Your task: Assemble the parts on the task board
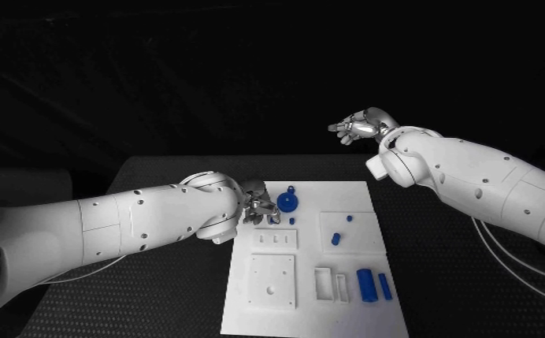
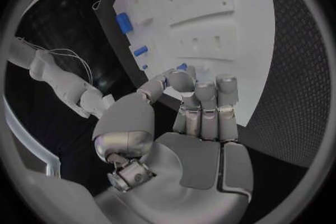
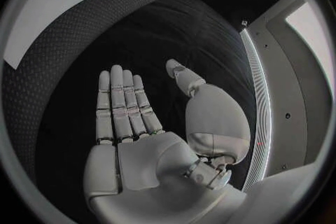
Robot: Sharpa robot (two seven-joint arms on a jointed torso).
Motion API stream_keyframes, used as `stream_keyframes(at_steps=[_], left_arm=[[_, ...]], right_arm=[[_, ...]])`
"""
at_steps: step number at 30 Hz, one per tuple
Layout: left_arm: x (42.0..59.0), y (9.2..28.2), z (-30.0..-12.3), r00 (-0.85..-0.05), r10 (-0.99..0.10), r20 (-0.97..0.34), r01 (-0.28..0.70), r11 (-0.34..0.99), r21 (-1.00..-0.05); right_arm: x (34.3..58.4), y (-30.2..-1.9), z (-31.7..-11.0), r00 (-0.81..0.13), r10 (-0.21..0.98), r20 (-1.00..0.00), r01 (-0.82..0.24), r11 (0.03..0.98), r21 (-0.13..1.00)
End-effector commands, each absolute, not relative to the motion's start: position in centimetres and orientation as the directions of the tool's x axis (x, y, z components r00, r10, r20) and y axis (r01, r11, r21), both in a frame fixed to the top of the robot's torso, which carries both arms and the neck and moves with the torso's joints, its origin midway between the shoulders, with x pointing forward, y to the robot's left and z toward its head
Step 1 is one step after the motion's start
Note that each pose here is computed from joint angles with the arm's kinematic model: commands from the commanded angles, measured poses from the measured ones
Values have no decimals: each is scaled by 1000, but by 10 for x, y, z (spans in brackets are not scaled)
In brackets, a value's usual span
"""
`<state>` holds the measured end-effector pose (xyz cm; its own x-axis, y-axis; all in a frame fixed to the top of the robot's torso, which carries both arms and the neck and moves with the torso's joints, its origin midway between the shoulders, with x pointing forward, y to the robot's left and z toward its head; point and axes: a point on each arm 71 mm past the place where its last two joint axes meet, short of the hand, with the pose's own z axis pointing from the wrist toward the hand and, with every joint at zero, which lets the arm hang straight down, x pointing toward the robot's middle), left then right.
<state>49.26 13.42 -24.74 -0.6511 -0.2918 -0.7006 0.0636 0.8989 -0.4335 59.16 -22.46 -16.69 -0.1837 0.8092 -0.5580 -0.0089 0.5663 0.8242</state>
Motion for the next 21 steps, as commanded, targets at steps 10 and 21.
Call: stream_keyframes(at_steps=[10,21], left_arm=[[489,128,-262,-690,-285,-666,40,903,-427],[484,128,-269,-719,-267,-642,40,906,-422]], right_arm=[[593,-223,-166,-172,816,-552,-25,557,830],[594,-219,-166,-178,815,-551,-27,555,831]])
